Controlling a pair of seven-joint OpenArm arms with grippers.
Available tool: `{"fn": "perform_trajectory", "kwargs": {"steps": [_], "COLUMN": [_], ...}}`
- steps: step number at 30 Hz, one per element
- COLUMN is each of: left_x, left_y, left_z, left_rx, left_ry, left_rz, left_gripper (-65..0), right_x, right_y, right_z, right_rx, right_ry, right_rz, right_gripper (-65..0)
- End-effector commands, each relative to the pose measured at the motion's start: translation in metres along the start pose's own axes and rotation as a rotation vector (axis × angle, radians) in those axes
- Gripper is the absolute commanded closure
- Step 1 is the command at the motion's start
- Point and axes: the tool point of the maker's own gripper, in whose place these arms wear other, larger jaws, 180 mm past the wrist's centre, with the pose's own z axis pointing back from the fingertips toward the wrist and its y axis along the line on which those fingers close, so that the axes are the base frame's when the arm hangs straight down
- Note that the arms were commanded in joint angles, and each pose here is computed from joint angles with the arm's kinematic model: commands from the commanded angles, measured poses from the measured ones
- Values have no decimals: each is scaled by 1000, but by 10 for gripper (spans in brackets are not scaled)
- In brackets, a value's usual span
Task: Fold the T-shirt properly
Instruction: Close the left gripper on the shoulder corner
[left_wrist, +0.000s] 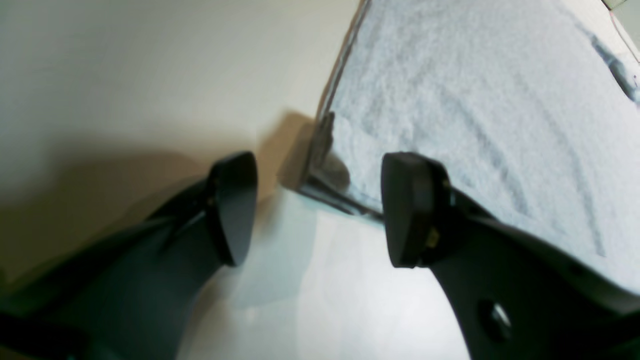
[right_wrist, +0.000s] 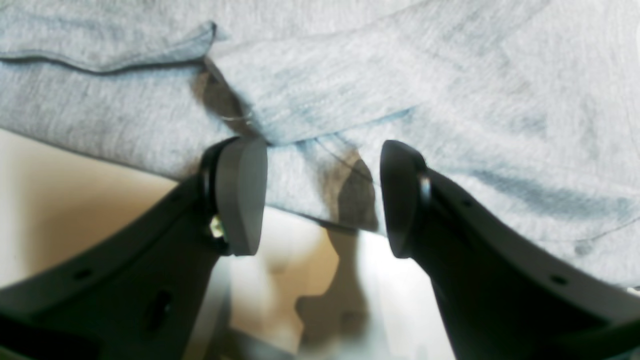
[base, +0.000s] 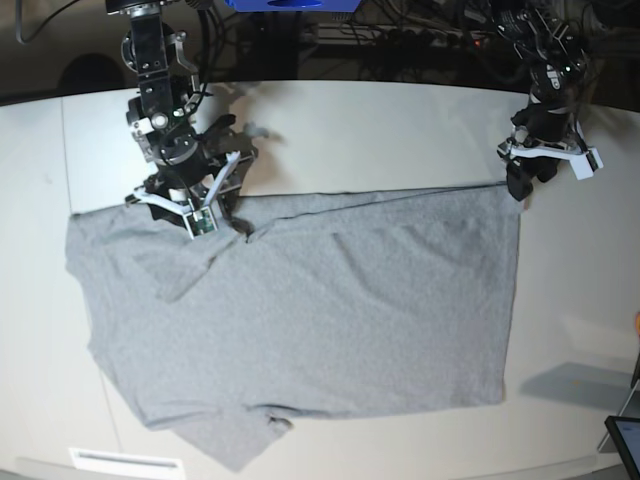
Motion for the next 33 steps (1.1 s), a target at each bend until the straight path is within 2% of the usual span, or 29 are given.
{"fn": "perform_trajectory", "kwargs": {"steps": [1,9,14,18,21,33], "left_x": [15,19,9,9,9,10], "left_y": [-5,-9,-8,-10,-10,-10], "left_z": [0,-4,-12,-13,-13,-13], "left_rx": [-20,-27,-27,-32,-32,-32], "left_ry": [-50,-61,-4,-5,-5,-6], "left_rz": [-8,-7,19,18,18,17], "left_gripper": [-386,-386,-376,-230,-155,-136], "right_x": [15,14,15,14,14,16], "right_y": [-4,-4,-4,-5,-5,-5], "right_z": [2,2,2,2,2,1], "right_rx": [-12,-14,-12,-15,-15,-16], "right_ry": [-51,-50,-51,-50,-50,-53], "right_rz": [-4,-5,-4,-6,-6,-5], "right_gripper": [-345,-345,-345,-344,-344,-344]}}
